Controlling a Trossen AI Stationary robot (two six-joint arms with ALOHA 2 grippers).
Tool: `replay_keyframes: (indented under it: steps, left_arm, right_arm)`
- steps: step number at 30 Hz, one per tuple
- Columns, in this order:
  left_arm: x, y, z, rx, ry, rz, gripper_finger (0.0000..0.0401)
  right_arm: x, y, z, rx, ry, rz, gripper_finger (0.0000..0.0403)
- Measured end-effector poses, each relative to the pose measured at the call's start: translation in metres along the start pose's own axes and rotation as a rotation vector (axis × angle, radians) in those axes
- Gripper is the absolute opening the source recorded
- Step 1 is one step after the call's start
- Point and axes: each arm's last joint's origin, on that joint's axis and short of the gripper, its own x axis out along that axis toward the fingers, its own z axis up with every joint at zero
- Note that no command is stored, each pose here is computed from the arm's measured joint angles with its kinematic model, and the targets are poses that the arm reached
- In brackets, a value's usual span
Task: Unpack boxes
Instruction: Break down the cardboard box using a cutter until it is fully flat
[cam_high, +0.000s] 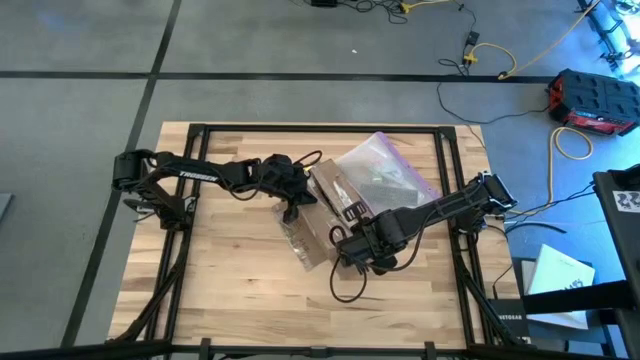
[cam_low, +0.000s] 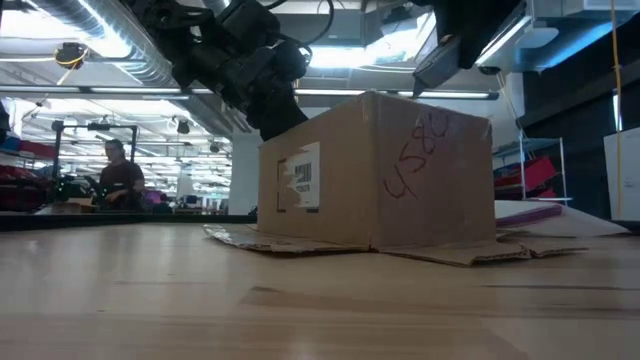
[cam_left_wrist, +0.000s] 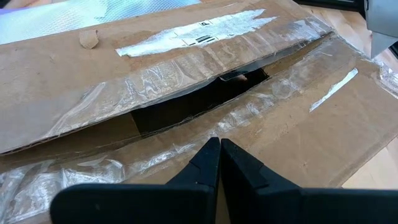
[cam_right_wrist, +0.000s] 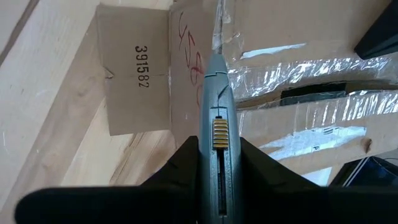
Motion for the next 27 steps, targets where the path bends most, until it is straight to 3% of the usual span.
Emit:
replay_keyframes:
  steps: [27]
  left_arm:
    - [0.0,0.0,0.0,-0.004,0.0,0.0,0.0]
  right_arm:
    - [0.0,-0.0009,0.0015,-0.002,-0.012,-0.02,0.0055]
